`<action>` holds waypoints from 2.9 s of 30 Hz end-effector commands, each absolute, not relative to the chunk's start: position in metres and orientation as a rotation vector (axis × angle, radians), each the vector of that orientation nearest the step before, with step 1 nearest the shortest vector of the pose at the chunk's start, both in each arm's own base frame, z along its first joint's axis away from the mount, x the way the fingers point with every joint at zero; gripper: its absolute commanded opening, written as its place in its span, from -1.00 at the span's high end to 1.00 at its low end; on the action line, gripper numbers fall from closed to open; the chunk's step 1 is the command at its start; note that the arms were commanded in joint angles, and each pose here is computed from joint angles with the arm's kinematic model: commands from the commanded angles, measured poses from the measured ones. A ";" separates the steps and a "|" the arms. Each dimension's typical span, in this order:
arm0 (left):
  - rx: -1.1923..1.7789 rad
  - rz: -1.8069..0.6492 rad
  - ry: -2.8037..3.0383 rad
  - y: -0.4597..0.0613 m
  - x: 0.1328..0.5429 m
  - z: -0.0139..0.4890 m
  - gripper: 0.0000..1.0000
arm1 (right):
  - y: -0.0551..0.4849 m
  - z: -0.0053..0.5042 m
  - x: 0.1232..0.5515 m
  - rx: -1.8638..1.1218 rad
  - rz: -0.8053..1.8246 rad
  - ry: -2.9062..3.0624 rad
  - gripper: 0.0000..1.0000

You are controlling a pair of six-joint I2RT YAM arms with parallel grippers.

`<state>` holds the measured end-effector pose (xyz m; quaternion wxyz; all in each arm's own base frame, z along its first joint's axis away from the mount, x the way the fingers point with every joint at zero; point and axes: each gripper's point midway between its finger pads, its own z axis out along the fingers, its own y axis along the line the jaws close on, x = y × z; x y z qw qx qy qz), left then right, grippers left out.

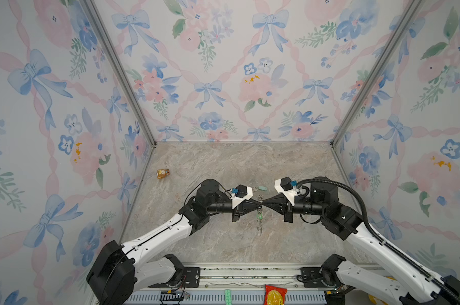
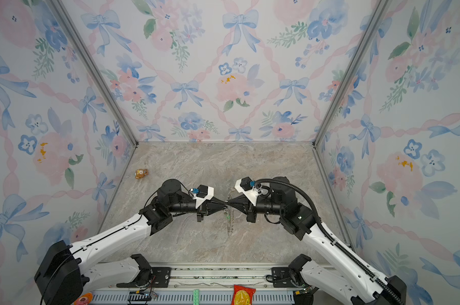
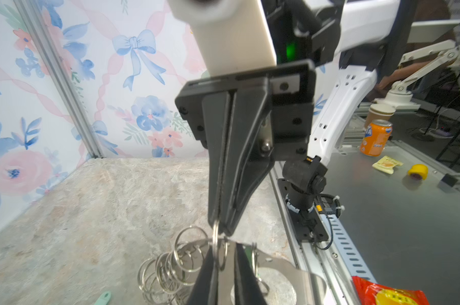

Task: Attach keys to a key ring
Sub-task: Pass the keyring.

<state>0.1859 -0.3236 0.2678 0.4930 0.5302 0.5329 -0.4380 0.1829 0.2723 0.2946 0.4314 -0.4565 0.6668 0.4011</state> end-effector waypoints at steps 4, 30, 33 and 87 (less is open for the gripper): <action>1.328 -0.975 1.400 -0.326 0.199 0.245 0.53 | 0.263 0.261 0.166 -1.374 0.739 1.981 1.00; 1.377 -1.111 1.270 -0.325 0.171 0.265 0.46 | 0.269 0.271 0.179 -1.376 0.670 1.946 1.00; 1.372 -1.106 1.280 -0.325 0.173 0.264 0.47 | 0.271 0.272 0.176 -1.390 0.698 1.933 1.00; 1.285 -1.049 1.201 -0.316 0.167 0.280 1.00 | 0.268 0.276 0.162 -1.189 0.994 1.577 0.45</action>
